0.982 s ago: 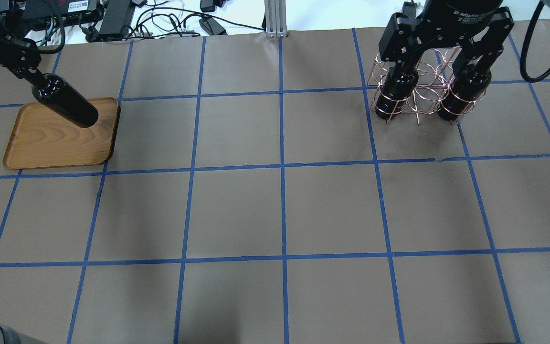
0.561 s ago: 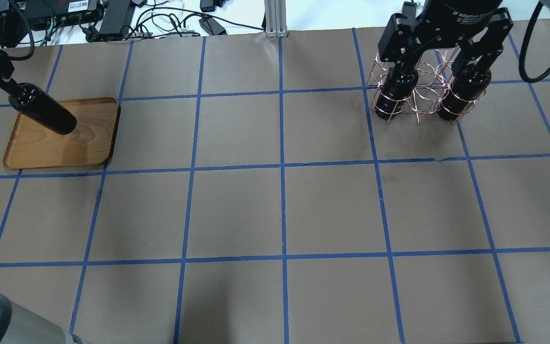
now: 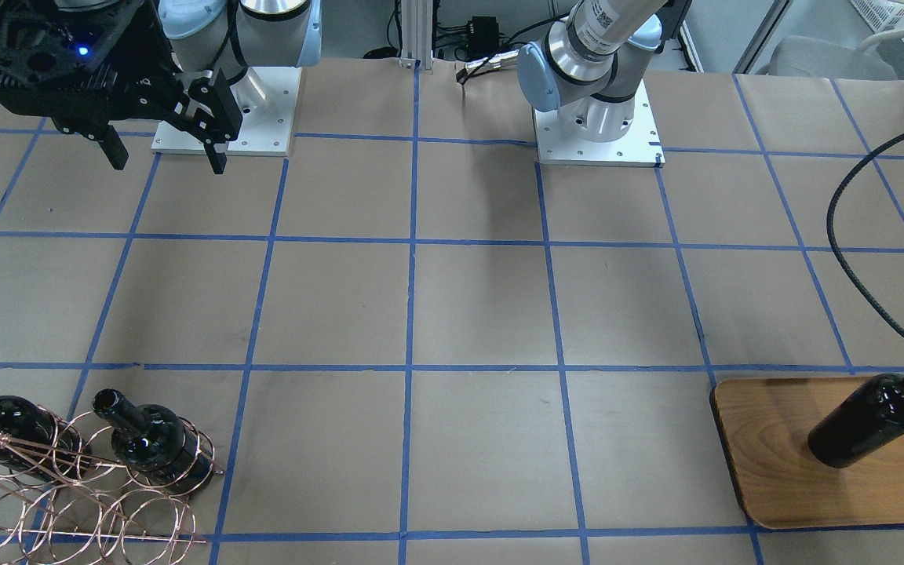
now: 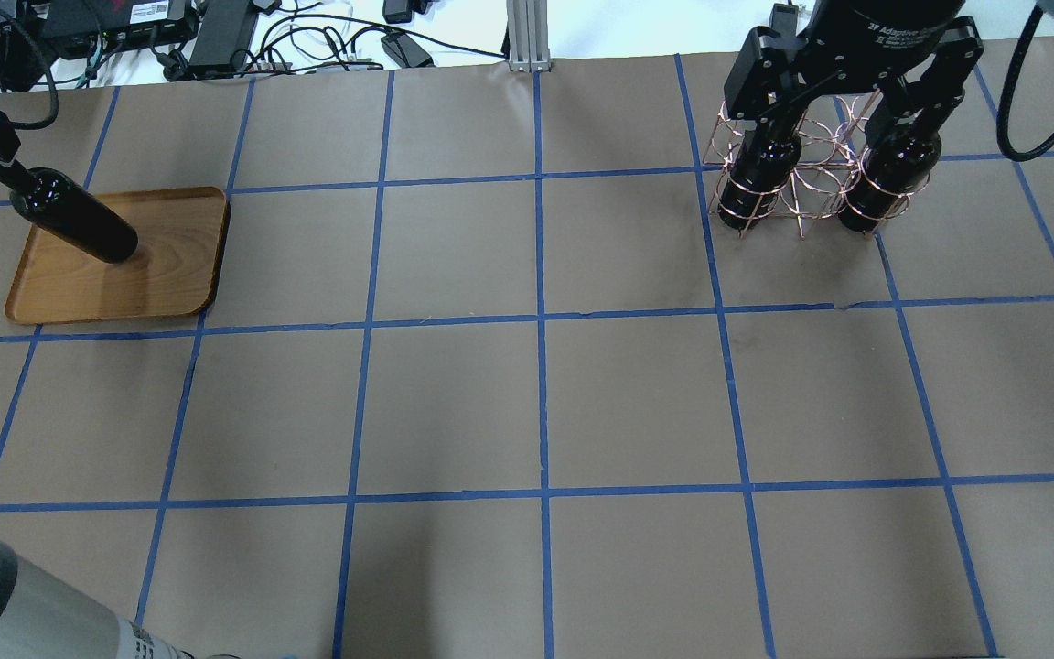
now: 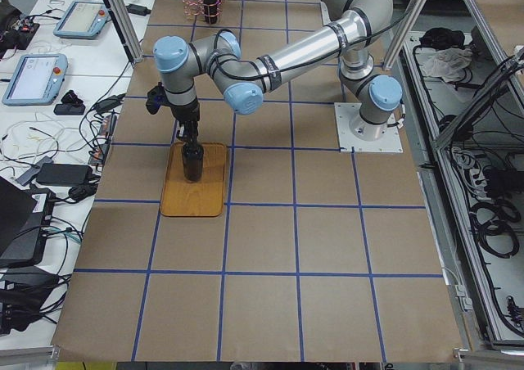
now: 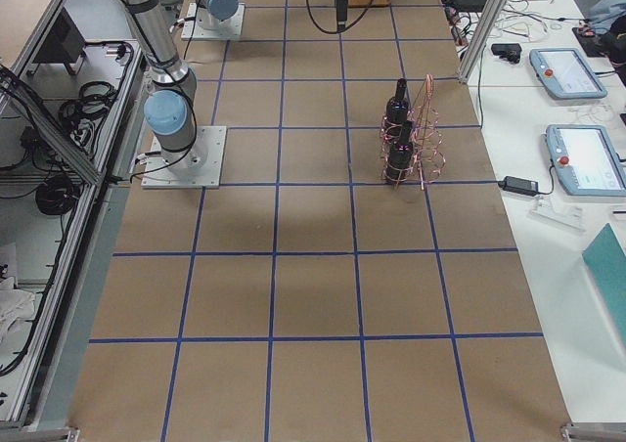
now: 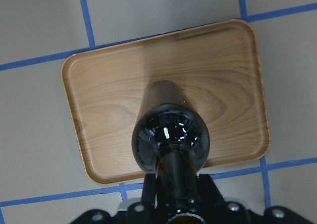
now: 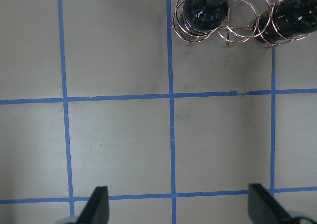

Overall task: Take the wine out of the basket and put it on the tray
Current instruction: 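Carry the bottle over the wooden tray and lower it onto it, then open the left gripper and raise it away from the bottle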

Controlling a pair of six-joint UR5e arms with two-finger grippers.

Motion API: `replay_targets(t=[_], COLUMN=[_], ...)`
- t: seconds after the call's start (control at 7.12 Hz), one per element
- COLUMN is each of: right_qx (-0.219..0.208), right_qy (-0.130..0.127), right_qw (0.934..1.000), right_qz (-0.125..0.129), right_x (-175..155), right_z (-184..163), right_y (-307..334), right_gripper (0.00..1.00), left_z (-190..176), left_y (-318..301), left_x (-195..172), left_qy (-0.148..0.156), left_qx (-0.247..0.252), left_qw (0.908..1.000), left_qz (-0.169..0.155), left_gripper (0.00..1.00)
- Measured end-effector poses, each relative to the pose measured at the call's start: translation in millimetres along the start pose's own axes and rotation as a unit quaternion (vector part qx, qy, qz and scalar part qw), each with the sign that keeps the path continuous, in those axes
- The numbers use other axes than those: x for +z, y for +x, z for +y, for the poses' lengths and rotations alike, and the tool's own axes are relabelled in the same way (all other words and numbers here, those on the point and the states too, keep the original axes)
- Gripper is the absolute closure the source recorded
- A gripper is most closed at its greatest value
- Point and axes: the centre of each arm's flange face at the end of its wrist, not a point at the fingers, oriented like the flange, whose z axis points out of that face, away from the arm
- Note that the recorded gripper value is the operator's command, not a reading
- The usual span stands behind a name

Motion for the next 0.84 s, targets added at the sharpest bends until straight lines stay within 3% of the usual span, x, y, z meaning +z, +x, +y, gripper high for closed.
replay_targets(t=[0.14, 0.42, 0.84], right_qx=[-0.002, -0.004, -0.005], right_qy=[-0.001, -0.002, -0.002], right_qw=[1.0000, 1.0000, 1.0000], right_qz=[0.000, 0.000, -0.002], right_x=[1, 1, 2], right_z=[1, 1, 2], right_y=[0, 0, -1], right_gripper=[0.00, 0.00, 0.00], left_z=[-1, 0, 21], left_y=[-1, 0, 40], left_x=[2, -1, -57], left_qy=[0.002, 0.004, -0.006], left_qx=[-0.002, -0.006, -0.033], left_qw=[1.0000, 1.0000, 0.9994], left_qz=[0.000, 0.003, 0.010], left_gripper=[0.15, 0.00, 0.00])
